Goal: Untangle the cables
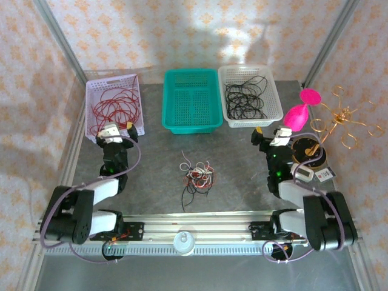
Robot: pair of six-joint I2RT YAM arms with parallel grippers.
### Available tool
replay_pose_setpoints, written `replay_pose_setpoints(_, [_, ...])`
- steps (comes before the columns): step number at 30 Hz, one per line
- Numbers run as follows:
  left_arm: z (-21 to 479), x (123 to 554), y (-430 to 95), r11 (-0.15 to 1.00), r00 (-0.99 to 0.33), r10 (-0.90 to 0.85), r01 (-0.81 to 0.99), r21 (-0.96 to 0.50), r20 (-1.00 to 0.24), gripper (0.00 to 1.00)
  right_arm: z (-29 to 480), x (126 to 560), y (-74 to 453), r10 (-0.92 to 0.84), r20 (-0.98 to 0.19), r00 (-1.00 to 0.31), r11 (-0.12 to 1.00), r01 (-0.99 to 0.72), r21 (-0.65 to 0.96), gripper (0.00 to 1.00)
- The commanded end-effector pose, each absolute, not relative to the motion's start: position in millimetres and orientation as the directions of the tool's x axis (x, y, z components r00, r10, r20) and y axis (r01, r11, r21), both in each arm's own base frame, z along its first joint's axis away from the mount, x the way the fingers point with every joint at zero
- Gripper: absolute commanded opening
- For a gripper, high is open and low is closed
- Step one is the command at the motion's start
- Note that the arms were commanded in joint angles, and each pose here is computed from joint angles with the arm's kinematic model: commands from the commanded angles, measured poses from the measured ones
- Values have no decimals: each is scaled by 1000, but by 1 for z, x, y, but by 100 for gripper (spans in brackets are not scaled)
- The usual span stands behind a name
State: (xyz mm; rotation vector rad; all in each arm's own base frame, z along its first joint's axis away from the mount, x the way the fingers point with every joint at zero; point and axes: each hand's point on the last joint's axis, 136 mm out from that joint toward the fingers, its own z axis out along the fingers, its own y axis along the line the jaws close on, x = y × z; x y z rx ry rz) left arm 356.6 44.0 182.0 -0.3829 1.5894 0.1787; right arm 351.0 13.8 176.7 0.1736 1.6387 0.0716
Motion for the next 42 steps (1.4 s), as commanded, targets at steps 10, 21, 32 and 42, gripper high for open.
replay_pose_setpoints(10, [179,331,8,913,-235,-353,-297,-279,-905,85,153,330,58,352,-835,-424,930,58,362,78])
replay_pose_setpoints(21, [162,302,-114,899,-570,-269,141,-415,-776,76,132,292,151,247,-705,-665,896,-120,427,69])
replay_pose_setpoints(32, [155,286,-182,784,-645,-119,405,-470,-754,75,123,277,235,114,-593,-797,838,-244,488,60])
replay_pose_setpoints(42, [151,284,-186,769,-652,-120,416,-485,-749,73,85,287,255,53,-528,-848,854,-236,463,50])
